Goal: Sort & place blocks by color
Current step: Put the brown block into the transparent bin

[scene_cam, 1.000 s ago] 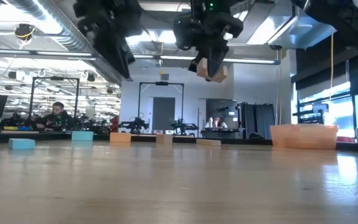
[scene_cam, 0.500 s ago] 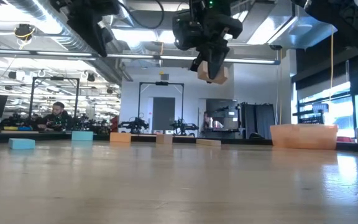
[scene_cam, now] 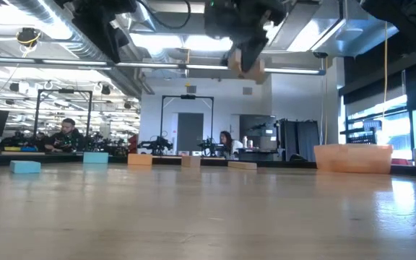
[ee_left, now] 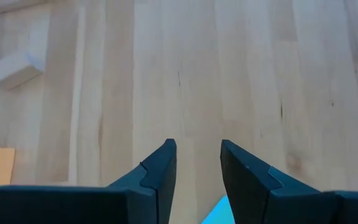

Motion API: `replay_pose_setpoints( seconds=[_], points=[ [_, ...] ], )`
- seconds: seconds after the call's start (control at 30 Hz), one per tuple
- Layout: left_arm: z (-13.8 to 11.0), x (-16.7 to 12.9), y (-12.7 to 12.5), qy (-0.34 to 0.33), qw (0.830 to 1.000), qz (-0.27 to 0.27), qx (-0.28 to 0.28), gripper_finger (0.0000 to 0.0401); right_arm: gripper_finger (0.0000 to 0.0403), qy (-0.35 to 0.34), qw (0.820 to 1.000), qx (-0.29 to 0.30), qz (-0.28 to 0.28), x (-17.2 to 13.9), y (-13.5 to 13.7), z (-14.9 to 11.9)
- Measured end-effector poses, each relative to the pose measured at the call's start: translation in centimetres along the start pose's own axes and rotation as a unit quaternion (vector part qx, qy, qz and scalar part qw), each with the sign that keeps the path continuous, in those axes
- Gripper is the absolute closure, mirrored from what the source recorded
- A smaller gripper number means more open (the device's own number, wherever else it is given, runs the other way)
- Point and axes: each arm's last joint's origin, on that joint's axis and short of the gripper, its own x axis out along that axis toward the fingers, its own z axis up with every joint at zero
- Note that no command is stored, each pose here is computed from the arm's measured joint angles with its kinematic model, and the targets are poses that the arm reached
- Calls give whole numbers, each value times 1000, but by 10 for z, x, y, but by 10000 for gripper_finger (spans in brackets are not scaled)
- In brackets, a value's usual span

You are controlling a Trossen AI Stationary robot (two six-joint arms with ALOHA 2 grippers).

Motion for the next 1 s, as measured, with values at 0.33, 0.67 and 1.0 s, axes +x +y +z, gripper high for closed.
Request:
replay_pose_setpoints(
  seconds=[0.33,0.67,1.0],
  points=[
    [2,1,-2,-1,1000,6,-4,286,358,-75,997,4,-27,-54,33,-14],
    [7,2,-7,-22,1000,5,12,286,358,-84,996,8,-1,-57,37,-17],
    [6,2,-6,-14,999,29,-25,286,358,-81,997,8,-11,-57,36,-17]
  ],
)
